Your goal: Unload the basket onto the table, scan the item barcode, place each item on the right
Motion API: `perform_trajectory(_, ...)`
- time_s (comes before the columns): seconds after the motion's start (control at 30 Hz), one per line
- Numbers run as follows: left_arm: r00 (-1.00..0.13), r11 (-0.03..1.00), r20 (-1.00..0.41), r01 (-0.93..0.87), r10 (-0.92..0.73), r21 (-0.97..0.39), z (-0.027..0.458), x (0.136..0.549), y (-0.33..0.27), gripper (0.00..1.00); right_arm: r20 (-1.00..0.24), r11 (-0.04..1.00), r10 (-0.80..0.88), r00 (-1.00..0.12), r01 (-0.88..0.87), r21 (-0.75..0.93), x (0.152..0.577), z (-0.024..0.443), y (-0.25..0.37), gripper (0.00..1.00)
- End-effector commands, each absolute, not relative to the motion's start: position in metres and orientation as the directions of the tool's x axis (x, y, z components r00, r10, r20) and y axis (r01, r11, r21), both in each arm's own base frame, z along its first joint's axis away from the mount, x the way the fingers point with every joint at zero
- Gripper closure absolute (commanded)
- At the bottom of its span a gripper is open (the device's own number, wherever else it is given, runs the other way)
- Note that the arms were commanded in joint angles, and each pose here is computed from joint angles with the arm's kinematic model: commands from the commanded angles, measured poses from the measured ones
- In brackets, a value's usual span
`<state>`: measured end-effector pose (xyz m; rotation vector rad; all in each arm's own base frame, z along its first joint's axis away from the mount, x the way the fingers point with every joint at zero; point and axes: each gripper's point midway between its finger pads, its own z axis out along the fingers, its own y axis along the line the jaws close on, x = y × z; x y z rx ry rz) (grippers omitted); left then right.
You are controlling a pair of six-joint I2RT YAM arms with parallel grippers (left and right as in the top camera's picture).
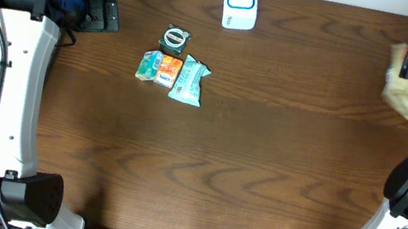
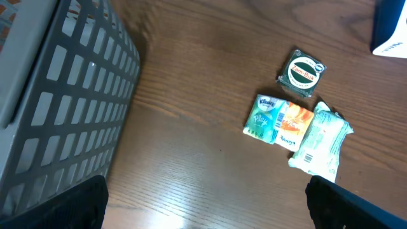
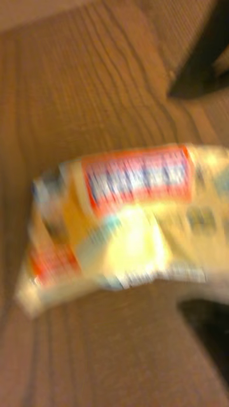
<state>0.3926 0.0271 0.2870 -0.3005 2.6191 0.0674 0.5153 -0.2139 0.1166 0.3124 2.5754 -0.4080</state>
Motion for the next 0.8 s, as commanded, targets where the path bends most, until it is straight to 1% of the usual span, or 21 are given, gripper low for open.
perform_trajectory(0.0, -0.851, 0.97, -0.48, -0.244, -0.212, 0.004, 0.284, 0.392, 0.031, 0.02, -0.536, 0.953, 0.145, -0.831, 0.264, -0.151, 0.52, 0.122, -0.202, 0.01)
perform_trajectory(0.13, -0.851, 0.97, -0.48, -0.244, -0.212, 0.004, 0.284, 0.392, 0.031, 0.02, -0.545, 0.973, 0.133, -0.828, 0.213, -0.086, 0.526, 0.123, -0.182, 0.01)
perform_trajectory(0.27, -0.851, 0.97, -0.48, -0.244, -0.212, 0.004, 0.284, 0.392, 0.031, 0.02, -0.589, 0.985, 0.139, -0.796, 0.17, 0.002, 0.541, 0.138, -0.146, 0.01)
perform_trajectory(0.33, -0.851, 0.97, -0.48, -0.244, -0.212, 0.004, 0.284, 0.392, 0.031, 0.02, -0.619, 0.989, 0.15, -0.771, 0.13, 0.076, 0.55, 0.152, -0.118, 0.01)
perform_trajectory(0.47, -0.851, 0.97, -0.48, -0.244, -0.212, 0.004, 0.284, 0.392, 0.031, 0.02, -0.66, 0.972, 0.153, -0.736, -0.007, 0.234, 0.562, 0.18, -0.051, 0.01)
perform_trajectory(0.53, -0.851, 0.97, -0.48, -0.243, -0.211, 0.004, 0.284, 0.392, 0.031, 0.02, -0.656, 0.949, 0.157, -0.738, -0.07, 0.306, 0.563, 0.186, -0.018, 0.01)
perform_trajectory(0.63, -0.851, 0.97, -0.48, -0.244, -0.212, 0.004, 0.284, 0.392, 0.031, 0.02, -0.621, 0.904, 0.143, -0.771, -0.153, 0.399, 0.556, 0.187, 0.034, 0.01)
perform_trajectory(0.77, -0.851, 0.97, -0.48, -0.244, -0.212, 0.004, 0.284, 0.392, 0.031, 0.02, -0.547, 0.883, 0.08, -0.833, -0.195, 0.426, 0.536, 0.174, 0.082, 0.01)
